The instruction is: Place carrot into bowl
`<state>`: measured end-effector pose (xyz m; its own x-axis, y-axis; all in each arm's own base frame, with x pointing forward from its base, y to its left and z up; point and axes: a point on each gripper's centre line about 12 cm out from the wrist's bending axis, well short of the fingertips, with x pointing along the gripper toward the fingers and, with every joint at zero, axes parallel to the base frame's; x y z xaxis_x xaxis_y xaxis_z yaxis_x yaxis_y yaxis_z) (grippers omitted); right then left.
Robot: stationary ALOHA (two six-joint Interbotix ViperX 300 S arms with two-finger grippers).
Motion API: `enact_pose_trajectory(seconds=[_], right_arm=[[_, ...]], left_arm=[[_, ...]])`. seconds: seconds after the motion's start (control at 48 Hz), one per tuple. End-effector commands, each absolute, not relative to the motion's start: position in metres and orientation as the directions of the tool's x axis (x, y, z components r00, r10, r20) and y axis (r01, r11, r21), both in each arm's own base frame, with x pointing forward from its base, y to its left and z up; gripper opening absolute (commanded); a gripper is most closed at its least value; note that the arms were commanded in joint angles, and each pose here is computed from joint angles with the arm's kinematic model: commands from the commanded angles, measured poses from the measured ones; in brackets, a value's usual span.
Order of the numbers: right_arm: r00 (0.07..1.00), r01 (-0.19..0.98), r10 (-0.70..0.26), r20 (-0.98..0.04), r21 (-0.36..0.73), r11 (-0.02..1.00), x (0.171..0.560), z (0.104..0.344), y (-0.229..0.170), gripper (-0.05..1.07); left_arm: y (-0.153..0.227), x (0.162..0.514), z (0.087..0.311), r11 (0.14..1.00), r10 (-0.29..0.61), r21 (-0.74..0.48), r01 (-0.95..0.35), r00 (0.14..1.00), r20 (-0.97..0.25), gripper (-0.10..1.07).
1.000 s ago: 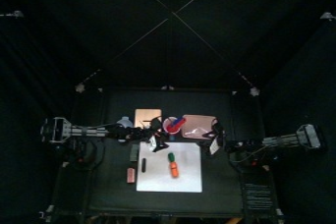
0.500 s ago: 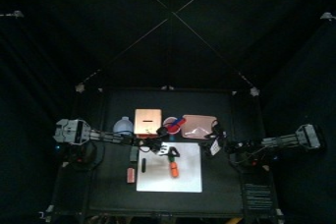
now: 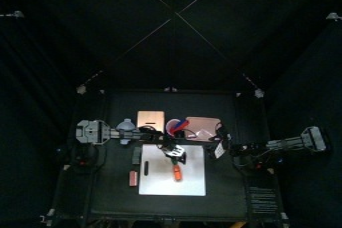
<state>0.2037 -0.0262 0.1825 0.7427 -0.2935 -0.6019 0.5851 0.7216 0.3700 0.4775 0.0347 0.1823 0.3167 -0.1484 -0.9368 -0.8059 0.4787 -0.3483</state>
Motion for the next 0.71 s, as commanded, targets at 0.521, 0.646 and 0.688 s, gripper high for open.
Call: enact_pose_trajectory(seconds=[0.521,0.646,0.688], right_arm=[[0.733,0.588,-0.294,-0.613,0.355,0.727,0.199,0.176,-0.027,0.98],[0.733,0.588,-0.296,-0.612,0.353,0.728,0.199,0.176,-0.027,0.98],[0.73,0.59,-0.298,-0.615,0.349,0.728,0.198,0.174,-0.027,0.98]], left_arm=[[-0.069,0.484,0.162,0.231,0.045,-0.302,-0.925,0.32,-0.946,0.95],[-0.086,0.484,0.154,0.189,0.039,-0.297,-0.936,0.309,-0.95,0.95],[-0.092,0.484,0.147,0.175,0.037,-0.292,-0.94,0.303,-0.952,0.95]])
